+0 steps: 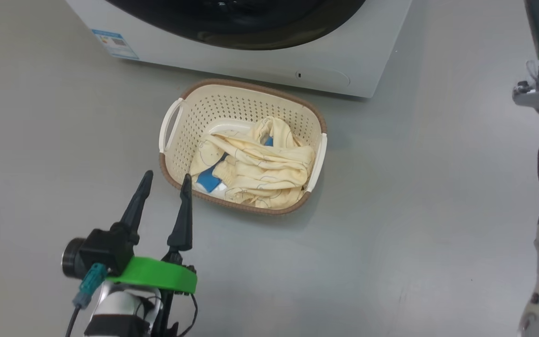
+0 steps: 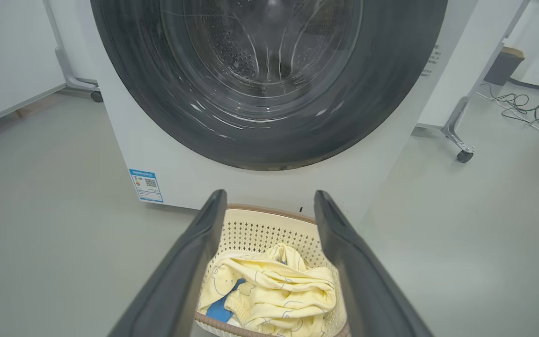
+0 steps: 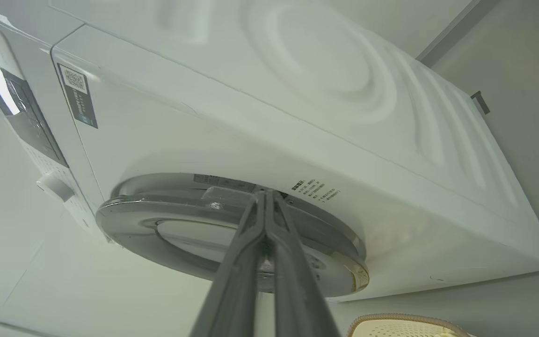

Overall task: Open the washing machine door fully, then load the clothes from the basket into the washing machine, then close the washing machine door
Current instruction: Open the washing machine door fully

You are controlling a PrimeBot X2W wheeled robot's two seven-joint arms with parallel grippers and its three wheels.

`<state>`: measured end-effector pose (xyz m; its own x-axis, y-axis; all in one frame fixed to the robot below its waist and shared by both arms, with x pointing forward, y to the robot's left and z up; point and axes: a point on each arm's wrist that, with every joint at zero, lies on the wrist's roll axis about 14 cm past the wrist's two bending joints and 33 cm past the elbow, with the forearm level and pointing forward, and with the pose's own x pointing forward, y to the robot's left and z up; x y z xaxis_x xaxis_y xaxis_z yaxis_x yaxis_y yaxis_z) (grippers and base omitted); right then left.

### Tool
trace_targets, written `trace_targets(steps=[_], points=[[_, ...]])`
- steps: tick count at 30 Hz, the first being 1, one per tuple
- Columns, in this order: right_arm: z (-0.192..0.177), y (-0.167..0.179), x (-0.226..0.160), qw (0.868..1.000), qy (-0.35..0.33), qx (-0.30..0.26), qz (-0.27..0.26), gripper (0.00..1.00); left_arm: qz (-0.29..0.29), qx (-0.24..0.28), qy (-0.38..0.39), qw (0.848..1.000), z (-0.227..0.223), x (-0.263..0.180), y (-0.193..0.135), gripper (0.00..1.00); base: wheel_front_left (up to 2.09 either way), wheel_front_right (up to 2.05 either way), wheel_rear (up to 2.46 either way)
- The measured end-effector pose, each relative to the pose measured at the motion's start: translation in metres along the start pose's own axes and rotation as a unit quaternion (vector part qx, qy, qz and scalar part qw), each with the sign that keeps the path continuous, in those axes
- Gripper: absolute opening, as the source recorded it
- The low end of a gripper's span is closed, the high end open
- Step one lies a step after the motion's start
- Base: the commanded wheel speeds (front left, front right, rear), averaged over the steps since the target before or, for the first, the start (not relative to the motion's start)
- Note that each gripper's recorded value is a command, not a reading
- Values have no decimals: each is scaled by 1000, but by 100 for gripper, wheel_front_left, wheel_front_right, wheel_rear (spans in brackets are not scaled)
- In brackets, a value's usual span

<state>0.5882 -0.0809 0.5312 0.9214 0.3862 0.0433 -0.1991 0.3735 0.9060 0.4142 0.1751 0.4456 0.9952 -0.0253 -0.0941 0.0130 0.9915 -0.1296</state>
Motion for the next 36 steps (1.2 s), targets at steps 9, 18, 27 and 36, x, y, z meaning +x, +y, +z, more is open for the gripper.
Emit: trace_targets(steps=[9,18,27,36], points=[[-9,-1,42,996,37,78,15,0,8,3,3,1000,-2,6,5,100,0,0,0],[-33,17,87,984,112,134,41,0,8,-11,9,1000,-7,11,3,100,0,0,0],[-62,15,108,971,184,152,33,0,20,-8,17,1000,-11,10,10,100,0,0,0],[-87,10,120,959,234,162,16,0,33,-14,22,999,-14,9,16,100,0,0,0]])
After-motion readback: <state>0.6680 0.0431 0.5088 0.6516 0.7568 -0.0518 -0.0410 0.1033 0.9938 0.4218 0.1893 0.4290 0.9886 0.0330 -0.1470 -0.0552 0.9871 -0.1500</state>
